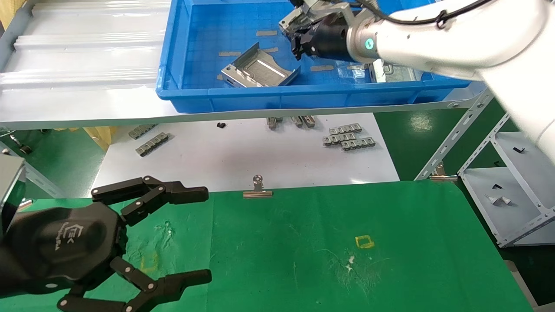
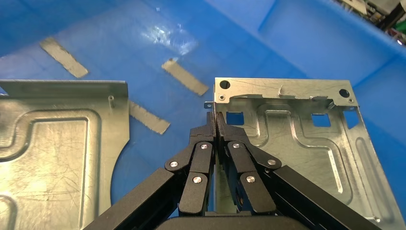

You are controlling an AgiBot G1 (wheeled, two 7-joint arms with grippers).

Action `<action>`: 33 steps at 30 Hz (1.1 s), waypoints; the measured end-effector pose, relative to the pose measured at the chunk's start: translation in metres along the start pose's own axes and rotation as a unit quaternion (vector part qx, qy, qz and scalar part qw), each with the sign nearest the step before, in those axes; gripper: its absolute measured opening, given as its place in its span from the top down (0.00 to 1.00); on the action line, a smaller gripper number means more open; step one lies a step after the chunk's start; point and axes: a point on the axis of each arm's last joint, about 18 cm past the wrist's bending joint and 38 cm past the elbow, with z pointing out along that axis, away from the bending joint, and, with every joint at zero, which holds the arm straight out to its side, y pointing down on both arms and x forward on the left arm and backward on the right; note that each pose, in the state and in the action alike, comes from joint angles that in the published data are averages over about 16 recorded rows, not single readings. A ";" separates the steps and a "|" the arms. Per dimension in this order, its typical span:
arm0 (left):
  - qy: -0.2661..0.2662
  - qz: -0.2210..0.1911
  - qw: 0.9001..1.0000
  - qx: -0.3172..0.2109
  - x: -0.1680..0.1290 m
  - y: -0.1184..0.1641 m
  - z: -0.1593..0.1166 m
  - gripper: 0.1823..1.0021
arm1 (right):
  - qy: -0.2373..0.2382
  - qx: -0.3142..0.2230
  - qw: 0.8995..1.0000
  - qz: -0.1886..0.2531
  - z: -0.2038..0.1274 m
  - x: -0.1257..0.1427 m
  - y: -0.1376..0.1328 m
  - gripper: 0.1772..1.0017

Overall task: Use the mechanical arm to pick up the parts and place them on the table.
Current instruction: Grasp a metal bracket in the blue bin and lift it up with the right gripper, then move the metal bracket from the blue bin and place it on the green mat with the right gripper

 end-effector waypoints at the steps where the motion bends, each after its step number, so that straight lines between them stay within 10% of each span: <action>1: 0.000 0.000 1.000 0.000 0.000 0.000 0.000 0.23 | -0.006 0.004 1.000 -0.003 -0.005 0.003 -0.003 0.96; 14: 0.000 0.000 1.000 0.000 0.000 0.000 0.000 0.03 | -0.191 0.092 0.974 -0.084 -0.123 0.009 -0.008 0.98; 25: 0.000 0.000 1.000 0.000 0.000 0.000 0.000 0.00 | -0.354 0.076 0.916 -0.172 -0.229 -0.021 0.066 0.98; 33: 0.000 0.000 1.000 0.000 0.000 0.000 0.000 0.00 | -0.398 0.013 0.896 -0.196 -0.261 -0.035 0.133 0.98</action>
